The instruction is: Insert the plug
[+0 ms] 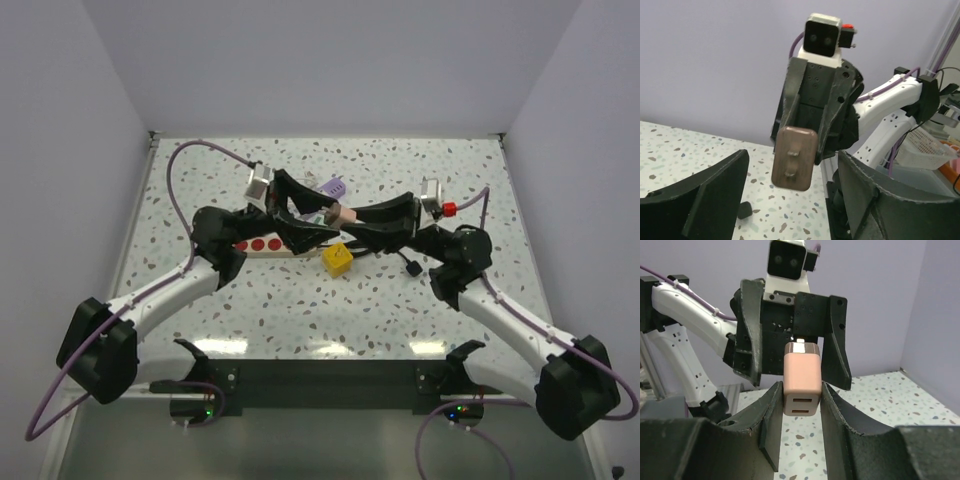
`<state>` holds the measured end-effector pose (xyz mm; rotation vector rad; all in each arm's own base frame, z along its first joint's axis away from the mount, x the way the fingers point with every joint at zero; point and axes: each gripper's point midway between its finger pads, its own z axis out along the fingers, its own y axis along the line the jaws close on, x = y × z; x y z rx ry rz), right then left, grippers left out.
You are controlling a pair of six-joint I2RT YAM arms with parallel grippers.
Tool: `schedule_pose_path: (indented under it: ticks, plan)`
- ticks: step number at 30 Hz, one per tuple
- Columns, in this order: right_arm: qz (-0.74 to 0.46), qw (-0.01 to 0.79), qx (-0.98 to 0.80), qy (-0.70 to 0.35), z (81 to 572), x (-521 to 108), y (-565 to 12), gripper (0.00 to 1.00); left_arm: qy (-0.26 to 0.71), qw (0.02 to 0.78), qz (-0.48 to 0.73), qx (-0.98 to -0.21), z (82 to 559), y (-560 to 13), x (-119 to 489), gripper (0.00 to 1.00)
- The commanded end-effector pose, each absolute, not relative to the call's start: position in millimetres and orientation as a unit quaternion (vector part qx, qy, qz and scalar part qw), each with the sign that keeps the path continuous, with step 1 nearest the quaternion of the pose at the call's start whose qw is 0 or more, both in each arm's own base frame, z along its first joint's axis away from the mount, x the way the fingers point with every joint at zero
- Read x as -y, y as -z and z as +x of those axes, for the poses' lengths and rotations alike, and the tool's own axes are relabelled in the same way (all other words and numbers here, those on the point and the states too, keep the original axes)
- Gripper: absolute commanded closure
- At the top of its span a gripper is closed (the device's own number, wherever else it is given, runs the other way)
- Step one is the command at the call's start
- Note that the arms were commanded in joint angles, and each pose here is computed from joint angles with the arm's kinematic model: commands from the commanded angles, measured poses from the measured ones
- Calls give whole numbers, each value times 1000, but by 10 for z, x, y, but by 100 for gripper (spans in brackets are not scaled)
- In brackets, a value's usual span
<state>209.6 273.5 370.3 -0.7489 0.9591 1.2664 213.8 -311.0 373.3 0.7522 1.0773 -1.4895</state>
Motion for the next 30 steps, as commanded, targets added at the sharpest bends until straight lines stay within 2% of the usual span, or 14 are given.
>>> schedule_pose_path:
  ticks: [1, 5, 10, 16, 23, 30]
  plan:
    - [-323, 680, -423, -504, 2138, -2624, -3770, 100, 609, 566, 330, -448, 2149, -3854, 3101, 21]
    - [-324, 693, -434, -475, 2164, -2565, -3784, 100, 588, 575, 323, -468, 2245, -3796, 3089, 12]
    - [-318, 690, -495, -422, 2344, -2493, -3653, 100, 521, 603, 276, -537, 2542, -3549, 2887, 10]
    - [-318, 675, -556, -367, 2625, -2476, -3443, 100, 447, 629, 182, -610, 2858, -3131, 2260, 9]
    - [-352, 616, -609, -355, 2939, -2692, -3135, 100, 287, 645, 67, -705, 3291, -2652, 1678, 8]
    - [-418, 540, -662, -310, 3292, -2876, -2682, 100, 165, 648, 2, -744, 3363, -2356, 1189, 7]
